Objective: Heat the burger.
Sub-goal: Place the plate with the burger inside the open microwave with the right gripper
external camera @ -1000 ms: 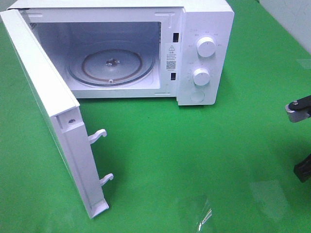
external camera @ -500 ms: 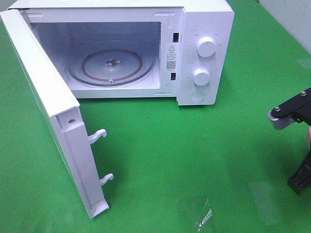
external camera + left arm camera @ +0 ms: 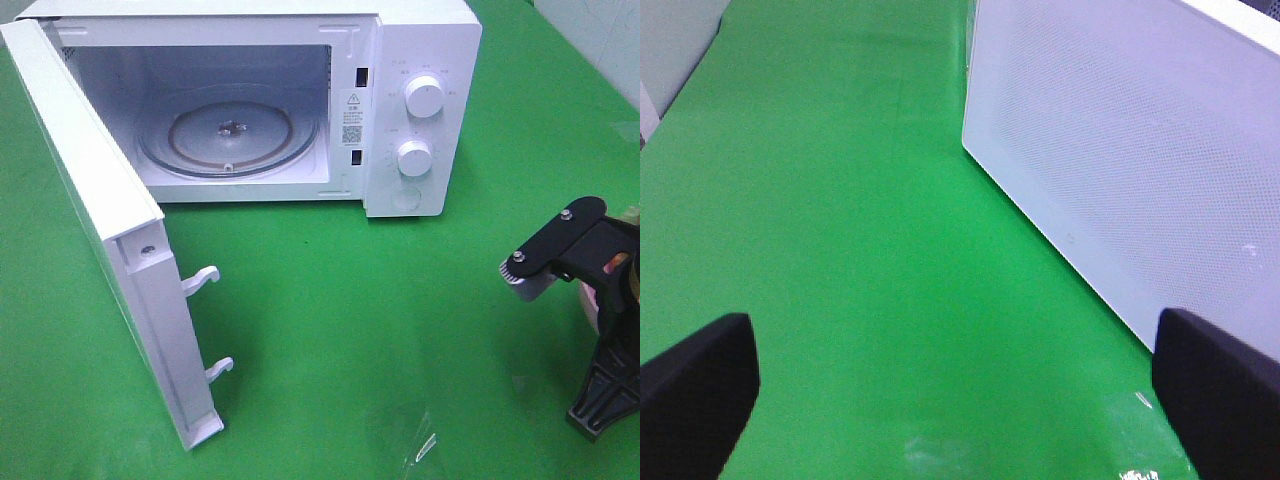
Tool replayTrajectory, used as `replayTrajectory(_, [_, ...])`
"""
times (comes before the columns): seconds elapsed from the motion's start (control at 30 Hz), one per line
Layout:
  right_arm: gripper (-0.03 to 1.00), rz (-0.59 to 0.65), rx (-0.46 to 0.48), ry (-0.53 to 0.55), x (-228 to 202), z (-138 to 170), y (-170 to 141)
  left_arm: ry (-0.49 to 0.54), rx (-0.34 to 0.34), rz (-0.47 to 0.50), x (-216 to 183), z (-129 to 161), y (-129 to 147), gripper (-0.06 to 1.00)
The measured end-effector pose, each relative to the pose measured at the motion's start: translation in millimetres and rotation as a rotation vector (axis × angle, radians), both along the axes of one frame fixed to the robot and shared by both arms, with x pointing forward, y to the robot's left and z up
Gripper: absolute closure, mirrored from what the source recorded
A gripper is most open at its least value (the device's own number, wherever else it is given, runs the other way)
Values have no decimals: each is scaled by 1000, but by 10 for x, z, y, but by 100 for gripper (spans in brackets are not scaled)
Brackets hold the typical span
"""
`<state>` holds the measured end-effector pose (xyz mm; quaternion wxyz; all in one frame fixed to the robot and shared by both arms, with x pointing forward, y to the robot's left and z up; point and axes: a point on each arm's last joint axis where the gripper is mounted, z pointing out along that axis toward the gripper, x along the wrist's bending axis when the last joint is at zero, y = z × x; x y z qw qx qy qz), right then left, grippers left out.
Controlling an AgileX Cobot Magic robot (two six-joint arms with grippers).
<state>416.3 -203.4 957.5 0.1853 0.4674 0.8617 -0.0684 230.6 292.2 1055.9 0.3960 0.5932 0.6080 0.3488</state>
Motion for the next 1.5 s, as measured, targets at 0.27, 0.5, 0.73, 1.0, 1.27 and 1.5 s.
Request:
replayTrajectory(0.27, [94, 86, 0, 0, -89, 0, 149, 0, 0, 0, 0, 0, 0, -4])
replayTrajectory(0.5, [94, 166, -1, -1, -181, 1, 278, 0, 0, 0, 0, 0, 0, -4])
replayTrajectory(0.73, [94, 252, -5, -5, -283, 2, 401, 0, 0, 0, 0, 0, 0, -4])
replayTrajectory(1.0, [94, 330, -14, -13, -371, 7, 497, 0, 0, 0, 0, 0, 0, -4])
replayTrajectory(1.27, [94, 438, -19, -14, -508, 8, 621, 0, 0, 0, 0, 0, 0, -4])
replayTrajectory(1.5, [94, 537, -21, -17, -514, 9, 665, 0, 0, 0, 0, 0, 0, -4])
